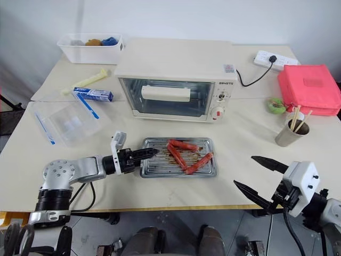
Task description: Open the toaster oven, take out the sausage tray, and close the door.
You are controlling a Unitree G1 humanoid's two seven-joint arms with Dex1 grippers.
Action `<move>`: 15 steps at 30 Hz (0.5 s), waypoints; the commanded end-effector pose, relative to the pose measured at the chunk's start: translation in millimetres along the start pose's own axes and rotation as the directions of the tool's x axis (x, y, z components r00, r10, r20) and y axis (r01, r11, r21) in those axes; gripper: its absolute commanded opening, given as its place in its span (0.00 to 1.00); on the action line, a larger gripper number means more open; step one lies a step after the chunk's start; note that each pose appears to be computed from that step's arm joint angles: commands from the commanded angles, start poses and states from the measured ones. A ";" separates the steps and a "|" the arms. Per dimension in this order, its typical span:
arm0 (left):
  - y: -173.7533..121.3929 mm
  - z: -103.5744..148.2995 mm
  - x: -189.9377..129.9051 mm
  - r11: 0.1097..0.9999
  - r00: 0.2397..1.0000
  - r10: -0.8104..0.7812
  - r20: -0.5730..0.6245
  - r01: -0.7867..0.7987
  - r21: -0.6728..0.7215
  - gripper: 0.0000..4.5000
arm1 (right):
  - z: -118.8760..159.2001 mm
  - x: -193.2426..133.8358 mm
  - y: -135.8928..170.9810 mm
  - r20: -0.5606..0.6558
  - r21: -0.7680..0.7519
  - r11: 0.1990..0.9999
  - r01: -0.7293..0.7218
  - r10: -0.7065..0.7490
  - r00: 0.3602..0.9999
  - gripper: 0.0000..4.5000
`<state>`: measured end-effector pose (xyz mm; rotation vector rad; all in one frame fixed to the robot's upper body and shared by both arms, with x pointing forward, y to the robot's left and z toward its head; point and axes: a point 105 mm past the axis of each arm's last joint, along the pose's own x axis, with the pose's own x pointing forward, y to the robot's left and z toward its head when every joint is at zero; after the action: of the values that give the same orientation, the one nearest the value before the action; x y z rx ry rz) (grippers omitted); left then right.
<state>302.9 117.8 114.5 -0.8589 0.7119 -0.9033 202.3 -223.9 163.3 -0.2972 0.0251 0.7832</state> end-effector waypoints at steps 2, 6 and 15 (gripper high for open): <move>9.8 20.5 -44.7 0.956 0.983 0.148 0.105 -0.169 0.239 0.99 | 2.9 -2.9 -8.5 -0.011 -0.040 0.998 -0.047 0.046 0.999 1.00; 5.5 18.4 -73.6 0.900 0.984 0.166 0.057 -0.175 0.400 0.99 | 3.6 -3.5 -7.8 -0.006 -0.025 0.994 -0.104 0.104 0.995 1.00; -1.1 14.5 -163.3 0.208 0.969 0.246 0.032 -0.085 0.974 0.99 | 16.8 -3.9 -4.2 0.018 -0.060 0.965 -0.257 0.259 0.966 1.00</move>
<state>248.6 261.0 136.8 0.2679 0.2748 -0.9373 201.1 -227.3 173.3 -0.3111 0.0516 1.0225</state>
